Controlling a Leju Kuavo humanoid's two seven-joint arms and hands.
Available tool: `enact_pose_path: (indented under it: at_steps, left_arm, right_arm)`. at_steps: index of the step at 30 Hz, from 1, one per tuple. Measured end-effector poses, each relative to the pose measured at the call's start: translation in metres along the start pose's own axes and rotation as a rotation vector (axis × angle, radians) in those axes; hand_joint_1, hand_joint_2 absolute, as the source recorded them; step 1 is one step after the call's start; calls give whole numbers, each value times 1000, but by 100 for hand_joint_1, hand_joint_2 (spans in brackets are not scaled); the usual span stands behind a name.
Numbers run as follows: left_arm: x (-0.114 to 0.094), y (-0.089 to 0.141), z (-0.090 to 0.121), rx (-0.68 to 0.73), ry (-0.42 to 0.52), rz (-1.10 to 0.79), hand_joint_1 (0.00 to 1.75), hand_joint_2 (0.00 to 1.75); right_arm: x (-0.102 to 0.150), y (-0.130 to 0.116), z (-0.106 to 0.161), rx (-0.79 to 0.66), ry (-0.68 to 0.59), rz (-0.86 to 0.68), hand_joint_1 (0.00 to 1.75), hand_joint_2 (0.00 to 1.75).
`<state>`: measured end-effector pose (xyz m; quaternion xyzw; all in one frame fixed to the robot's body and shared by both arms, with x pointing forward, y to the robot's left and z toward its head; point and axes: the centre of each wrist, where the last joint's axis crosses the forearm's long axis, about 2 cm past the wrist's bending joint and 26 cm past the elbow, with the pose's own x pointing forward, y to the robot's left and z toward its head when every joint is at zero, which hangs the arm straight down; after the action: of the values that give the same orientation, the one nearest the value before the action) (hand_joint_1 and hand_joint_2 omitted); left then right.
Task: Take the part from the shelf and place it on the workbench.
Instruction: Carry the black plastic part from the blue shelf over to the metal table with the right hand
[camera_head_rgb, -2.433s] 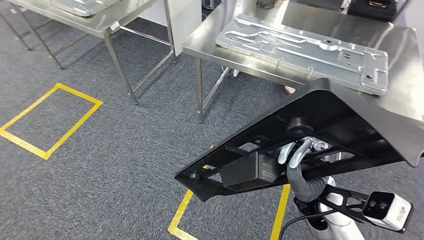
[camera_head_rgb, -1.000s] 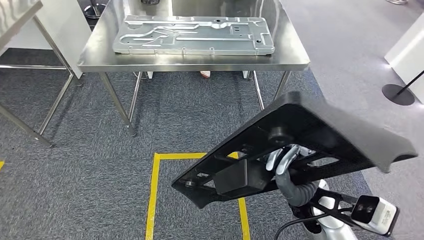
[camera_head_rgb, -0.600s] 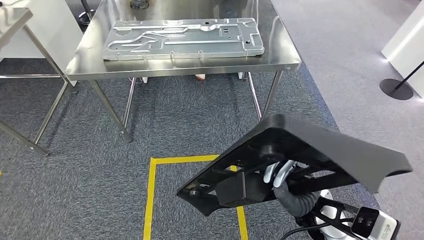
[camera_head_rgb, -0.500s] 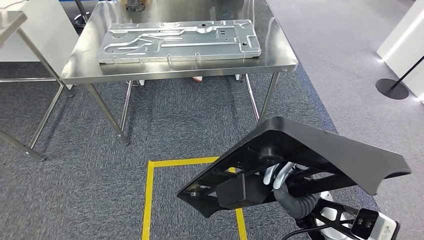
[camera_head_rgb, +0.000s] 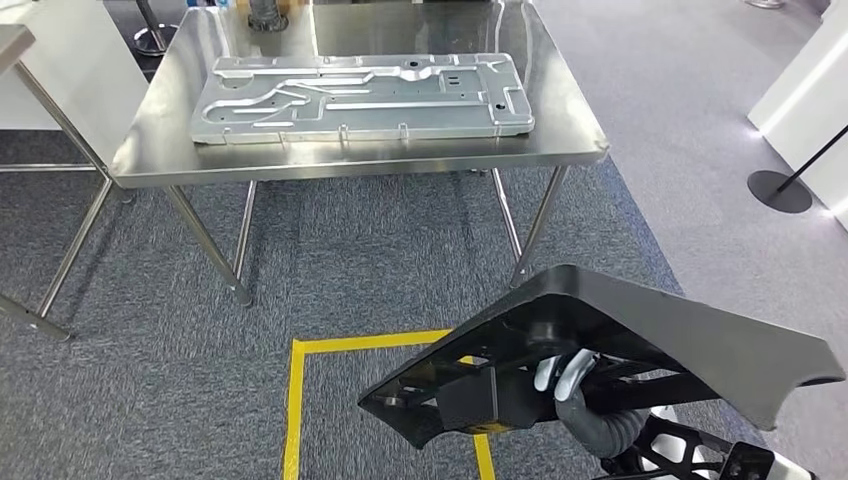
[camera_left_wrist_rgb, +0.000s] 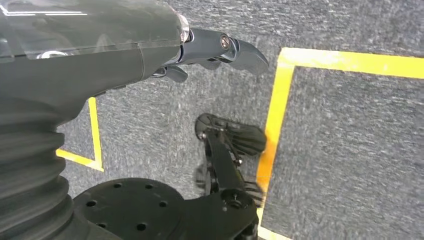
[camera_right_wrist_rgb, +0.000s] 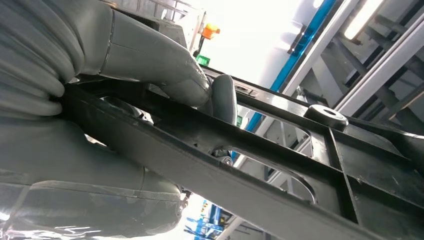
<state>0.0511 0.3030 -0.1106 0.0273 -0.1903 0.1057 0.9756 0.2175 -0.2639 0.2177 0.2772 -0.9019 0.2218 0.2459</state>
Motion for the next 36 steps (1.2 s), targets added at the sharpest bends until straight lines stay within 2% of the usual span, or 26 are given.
enact_pose_path:
  at_steps: [36]
  left_arm:
    - [2,1,-1,-5,-8,-23,0,175]
  right_arm:
    - [12,-8,6,-18,2,44,175,175]
